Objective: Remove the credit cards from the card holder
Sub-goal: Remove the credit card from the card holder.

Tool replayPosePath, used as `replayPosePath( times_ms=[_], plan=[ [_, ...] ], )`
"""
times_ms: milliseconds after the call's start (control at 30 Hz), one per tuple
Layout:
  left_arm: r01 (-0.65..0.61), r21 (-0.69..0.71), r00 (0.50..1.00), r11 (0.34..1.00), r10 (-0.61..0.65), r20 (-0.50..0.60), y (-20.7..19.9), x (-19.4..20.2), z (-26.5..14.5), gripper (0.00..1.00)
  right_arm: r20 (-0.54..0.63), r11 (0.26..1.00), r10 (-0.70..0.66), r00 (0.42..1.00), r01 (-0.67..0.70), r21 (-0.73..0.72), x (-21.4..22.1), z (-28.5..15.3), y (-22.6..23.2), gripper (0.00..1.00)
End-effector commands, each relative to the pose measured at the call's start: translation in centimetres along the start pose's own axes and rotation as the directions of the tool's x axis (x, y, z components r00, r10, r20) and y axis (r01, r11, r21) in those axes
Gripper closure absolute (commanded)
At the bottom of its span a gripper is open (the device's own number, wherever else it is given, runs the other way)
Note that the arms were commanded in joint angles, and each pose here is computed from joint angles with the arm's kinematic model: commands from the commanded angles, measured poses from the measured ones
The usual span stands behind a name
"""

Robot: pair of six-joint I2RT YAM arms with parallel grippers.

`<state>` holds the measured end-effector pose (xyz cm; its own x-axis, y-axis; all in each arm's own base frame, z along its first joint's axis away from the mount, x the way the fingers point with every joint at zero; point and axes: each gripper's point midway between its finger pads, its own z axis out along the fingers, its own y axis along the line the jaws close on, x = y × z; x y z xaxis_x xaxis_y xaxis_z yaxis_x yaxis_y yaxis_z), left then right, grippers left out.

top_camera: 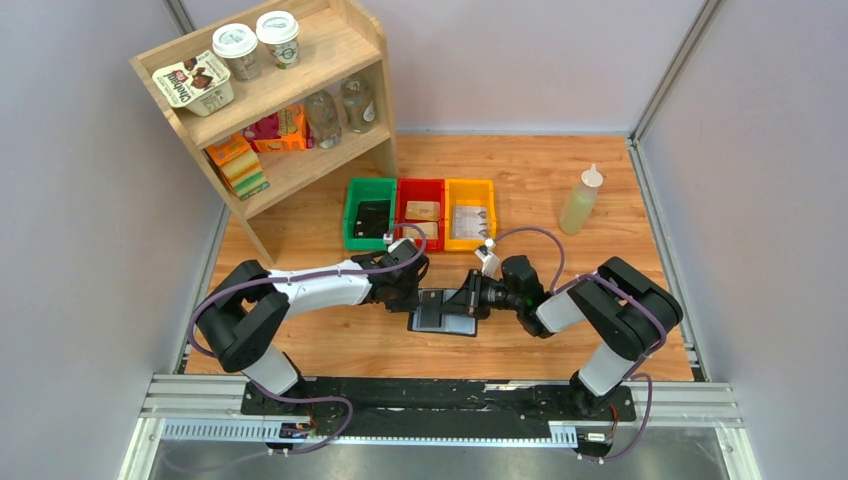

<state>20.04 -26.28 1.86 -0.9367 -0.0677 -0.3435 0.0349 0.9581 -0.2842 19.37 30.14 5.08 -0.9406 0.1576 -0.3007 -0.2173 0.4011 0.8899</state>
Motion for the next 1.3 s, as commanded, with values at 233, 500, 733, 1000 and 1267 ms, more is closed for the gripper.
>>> replayPosePath(
  times_ms=[233, 500, 733, 1000, 1267],
  plan=[
    [0.012, 0.003, 1.000, 1.000, -0.012, -0.026, 0.2, 1.0, 0.1, 1.00, -0.003, 1.000, 0.016, 1.000, -0.016, 0.017, -0.4, -1.5, -2.0, 1.00],
    [-0.029, 0.160, 0.997, 0.987, 0.016, 0.081, -3.1, -1.6, -2.5, 1.00, 0.014, 0.998, 0.041, 0.999, -0.041, 0.052, -0.6, -2.0, -3.0, 1.00],
    [-0.095, 0.342, 0.991, 0.935, 0.057, 0.121, -7.9, -3.2, -3.7, 1.00, 0.012, 0.997, 0.047, 0.999, -0.048, 0.065, -0.6, -1.9, -3.4, 1.00],
    [-0.045, 0.194, 0.998, 0.980, 0.035, 0.050, -5.1, -1.8, 0.0, 1.00, 0.015, 0.996, 0.047, 0.999, -0.048, 0.079, -0.7, -1.9, -3.6, 1.00],
    [0.038, 0.048, 0.999, 0.998, -0.037, -0.026, -1.4, 0.7, 2.3, 1.00, 0.024, 0.987, 0.057, 0.998, -0.060, 0.146, -0.7, -2.8, -4.4, 1.00]
  ],
)
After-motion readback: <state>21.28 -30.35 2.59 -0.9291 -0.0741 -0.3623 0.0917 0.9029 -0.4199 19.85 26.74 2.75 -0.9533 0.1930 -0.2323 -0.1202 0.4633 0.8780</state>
